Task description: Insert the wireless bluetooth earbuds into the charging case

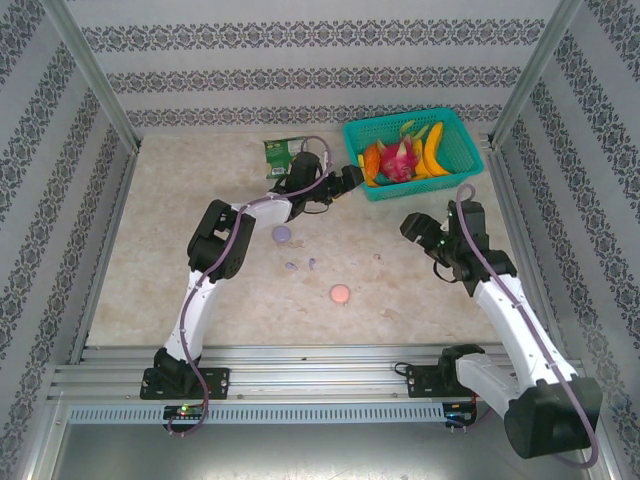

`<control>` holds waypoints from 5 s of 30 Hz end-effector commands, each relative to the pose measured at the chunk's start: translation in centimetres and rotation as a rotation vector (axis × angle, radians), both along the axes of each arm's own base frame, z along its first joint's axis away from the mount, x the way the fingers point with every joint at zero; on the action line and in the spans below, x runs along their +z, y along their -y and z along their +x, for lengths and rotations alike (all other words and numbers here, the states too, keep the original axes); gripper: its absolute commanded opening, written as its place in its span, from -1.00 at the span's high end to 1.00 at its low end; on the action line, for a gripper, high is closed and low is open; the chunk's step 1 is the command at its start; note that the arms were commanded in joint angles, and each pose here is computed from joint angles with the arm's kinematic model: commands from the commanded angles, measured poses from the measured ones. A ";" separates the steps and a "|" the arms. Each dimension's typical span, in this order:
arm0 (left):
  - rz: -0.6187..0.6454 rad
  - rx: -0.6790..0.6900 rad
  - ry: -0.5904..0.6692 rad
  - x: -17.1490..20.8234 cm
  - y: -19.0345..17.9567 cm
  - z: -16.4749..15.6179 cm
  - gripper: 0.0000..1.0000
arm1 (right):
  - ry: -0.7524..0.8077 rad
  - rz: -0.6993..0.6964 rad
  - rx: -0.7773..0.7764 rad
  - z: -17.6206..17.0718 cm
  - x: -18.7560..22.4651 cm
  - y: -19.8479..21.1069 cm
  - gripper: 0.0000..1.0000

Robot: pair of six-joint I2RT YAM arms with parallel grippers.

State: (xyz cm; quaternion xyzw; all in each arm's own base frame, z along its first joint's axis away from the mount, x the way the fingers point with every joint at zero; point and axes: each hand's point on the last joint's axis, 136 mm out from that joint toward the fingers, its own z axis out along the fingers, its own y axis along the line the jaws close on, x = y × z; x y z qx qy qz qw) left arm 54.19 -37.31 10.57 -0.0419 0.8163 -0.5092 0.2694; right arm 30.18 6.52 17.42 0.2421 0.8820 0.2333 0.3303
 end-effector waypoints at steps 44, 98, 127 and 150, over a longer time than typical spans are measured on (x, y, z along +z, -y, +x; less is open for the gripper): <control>0.485 -0.024 0.134 4.3 -5.7 1.5 -0.86 | 0.031 -0.027 0.033 0.1 0.1 0.3 -0.67; 0.895 -0.054 0.240 -6.8 -0.1 3.0 0.31 | 0.042 -0.035 0.025 -0.6 1.3 0.6 -0.67; 0.868 -0.071 0.171 -8.2 -0.1 2.6 0.43 | 0.134 -0.007 0.024 -1.3 5.1 0.9 -0.67; 0.882 -0.161 0.099 -8.5 0.0 -0.5 0.96 | 0.176 0.025 0.023 -1.4 7.3 0.7 -0.68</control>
